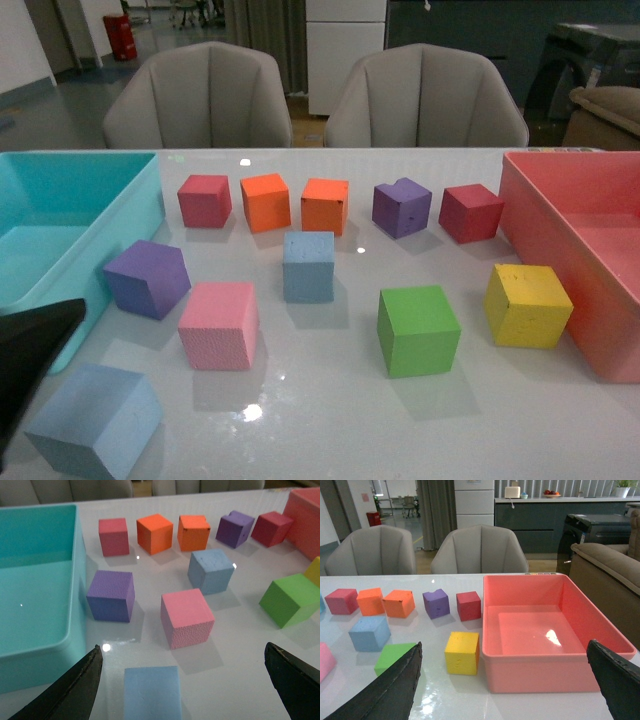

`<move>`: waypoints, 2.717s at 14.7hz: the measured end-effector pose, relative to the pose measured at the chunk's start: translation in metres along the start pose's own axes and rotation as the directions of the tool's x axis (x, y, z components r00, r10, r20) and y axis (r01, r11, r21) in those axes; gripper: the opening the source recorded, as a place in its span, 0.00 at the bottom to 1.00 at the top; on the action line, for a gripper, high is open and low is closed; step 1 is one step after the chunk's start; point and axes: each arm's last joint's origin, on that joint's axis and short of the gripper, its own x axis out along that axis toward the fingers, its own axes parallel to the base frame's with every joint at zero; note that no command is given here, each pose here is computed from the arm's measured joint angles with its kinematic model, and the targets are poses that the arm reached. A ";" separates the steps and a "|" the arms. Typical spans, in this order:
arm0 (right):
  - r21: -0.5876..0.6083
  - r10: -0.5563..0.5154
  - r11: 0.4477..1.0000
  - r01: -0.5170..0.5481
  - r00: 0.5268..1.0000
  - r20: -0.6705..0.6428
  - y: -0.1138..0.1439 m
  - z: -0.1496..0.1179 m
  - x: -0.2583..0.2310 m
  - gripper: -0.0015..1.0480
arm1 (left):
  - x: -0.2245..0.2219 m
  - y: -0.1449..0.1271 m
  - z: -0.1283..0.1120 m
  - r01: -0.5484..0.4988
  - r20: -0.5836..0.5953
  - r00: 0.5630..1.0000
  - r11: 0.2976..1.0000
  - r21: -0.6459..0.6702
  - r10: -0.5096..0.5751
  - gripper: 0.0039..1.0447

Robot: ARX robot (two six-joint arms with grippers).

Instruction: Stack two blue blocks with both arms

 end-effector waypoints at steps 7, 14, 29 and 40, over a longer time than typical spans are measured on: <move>0.000 0.000 1.000 0.000 1.000 0.000 0.000 0.000 0.000 0.94 | 0.040 -0.004 -0.039 -0.016 -0.180 0.984 1.000 0.007 0.017 0.94; 0.000 0.000 1.000 0.000 1.000 0.000 0.000 0.000 0.000 0.94 | 0.072 0.009 -0.072 -0.091 -0.274 0.958 0.996 0.003 0.088 0.94; 0.000 0.000 1.000 0.000 1.000 0.000 0.000 0.000 0.000 0.94 | 0.075 -0.033 -0.020 0.024 -0.209 0.978 0.997 0.075 -0.008 0.44; 0.000 0.000 1.000 0.000 1.000 0.000 0.000 0.000 0.000 0.94 | 0.234 -0.102 0.034 0.038 -0.306 0.952 0.997 0.071 -0.015 0.42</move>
